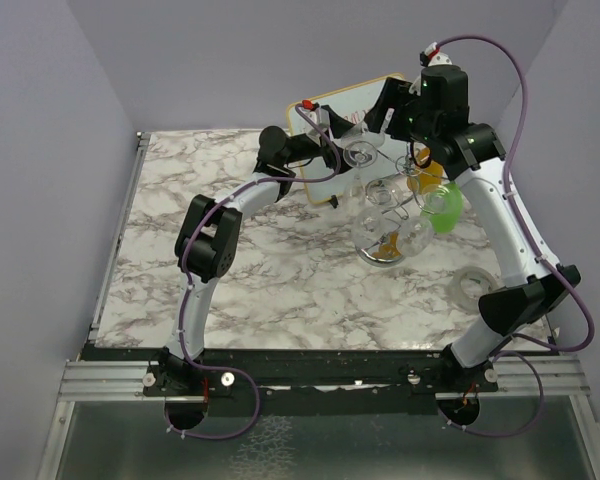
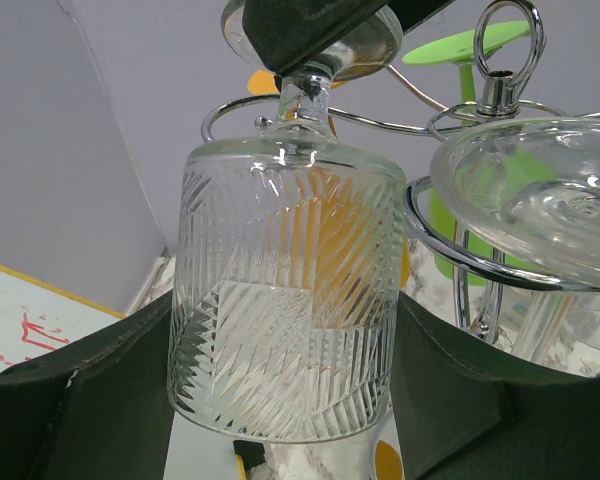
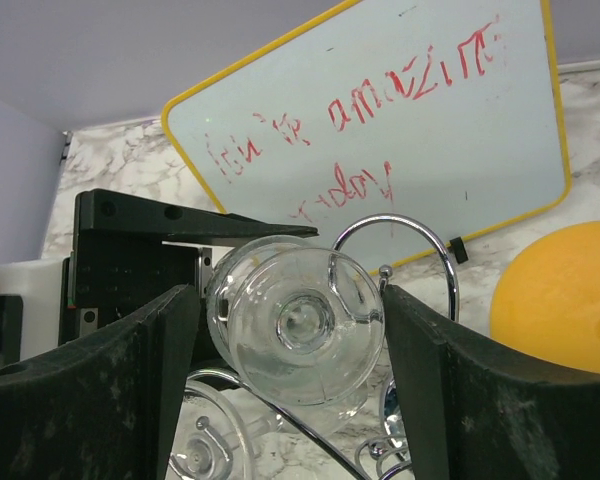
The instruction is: Place the wine glass upside down on the wine glass rack
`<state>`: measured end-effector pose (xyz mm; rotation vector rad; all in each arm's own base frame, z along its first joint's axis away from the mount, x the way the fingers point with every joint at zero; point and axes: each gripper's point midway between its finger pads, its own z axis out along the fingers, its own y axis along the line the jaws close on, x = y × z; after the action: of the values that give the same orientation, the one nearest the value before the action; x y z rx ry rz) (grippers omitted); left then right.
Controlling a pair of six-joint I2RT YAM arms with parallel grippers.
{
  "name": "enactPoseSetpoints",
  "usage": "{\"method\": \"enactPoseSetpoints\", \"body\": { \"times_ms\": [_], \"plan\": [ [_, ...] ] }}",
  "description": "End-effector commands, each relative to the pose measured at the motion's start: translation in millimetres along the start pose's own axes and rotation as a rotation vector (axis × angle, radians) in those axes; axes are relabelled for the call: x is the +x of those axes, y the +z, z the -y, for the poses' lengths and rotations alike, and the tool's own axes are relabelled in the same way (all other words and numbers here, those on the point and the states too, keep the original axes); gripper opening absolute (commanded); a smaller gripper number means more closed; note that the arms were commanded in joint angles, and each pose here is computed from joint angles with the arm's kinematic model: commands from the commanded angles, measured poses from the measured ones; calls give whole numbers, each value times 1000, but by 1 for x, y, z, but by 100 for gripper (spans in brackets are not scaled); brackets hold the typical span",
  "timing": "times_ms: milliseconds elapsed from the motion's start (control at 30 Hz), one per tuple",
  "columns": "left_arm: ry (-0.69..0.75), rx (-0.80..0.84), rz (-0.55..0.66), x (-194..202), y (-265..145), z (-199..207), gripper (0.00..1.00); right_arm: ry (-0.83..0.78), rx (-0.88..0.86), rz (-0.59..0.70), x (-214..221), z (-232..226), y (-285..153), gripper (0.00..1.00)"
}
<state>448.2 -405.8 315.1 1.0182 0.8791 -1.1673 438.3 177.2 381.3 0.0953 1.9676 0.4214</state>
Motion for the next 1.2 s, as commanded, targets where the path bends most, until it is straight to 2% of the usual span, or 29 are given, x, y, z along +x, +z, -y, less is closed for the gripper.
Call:
{"method": "enactPoseSetpoints", "body": {
  "times_ms": [0,133,367,400,533,633,767,1067,1167],
  "plan": [
    [85,17,46,-14,4,3,0,34,-80,-46,5,-13,1,74],
    [82,18,42,-12,3,2,0,29,-69,-50,7,-10,1,64],
    [82,27,32,-12,-1,1,0,-38,-33,-67,9,-2,4,60],
    [81,30,30,-12,-1,2,0,-48,-30,-68,9,-1,4,57],
    [72,27,23,-11,-2,0,2,-77,-20,-64,6,2,3,36],
    [58,23,12,-8,-4,-1,12,-100,-19,-54,1,1,2,24],
    [48,16,2,-4,-7,-3,26,-123,-24,-43,-6,0,1,15],
    [53,-9,-12,4,-15,-5,59,-127,-38,-49,-5,-3,4,4],
    [59,-16,-19,7,-18,-5,66,-128,-38,-47,-7,-3,3,1]
  ]
}}
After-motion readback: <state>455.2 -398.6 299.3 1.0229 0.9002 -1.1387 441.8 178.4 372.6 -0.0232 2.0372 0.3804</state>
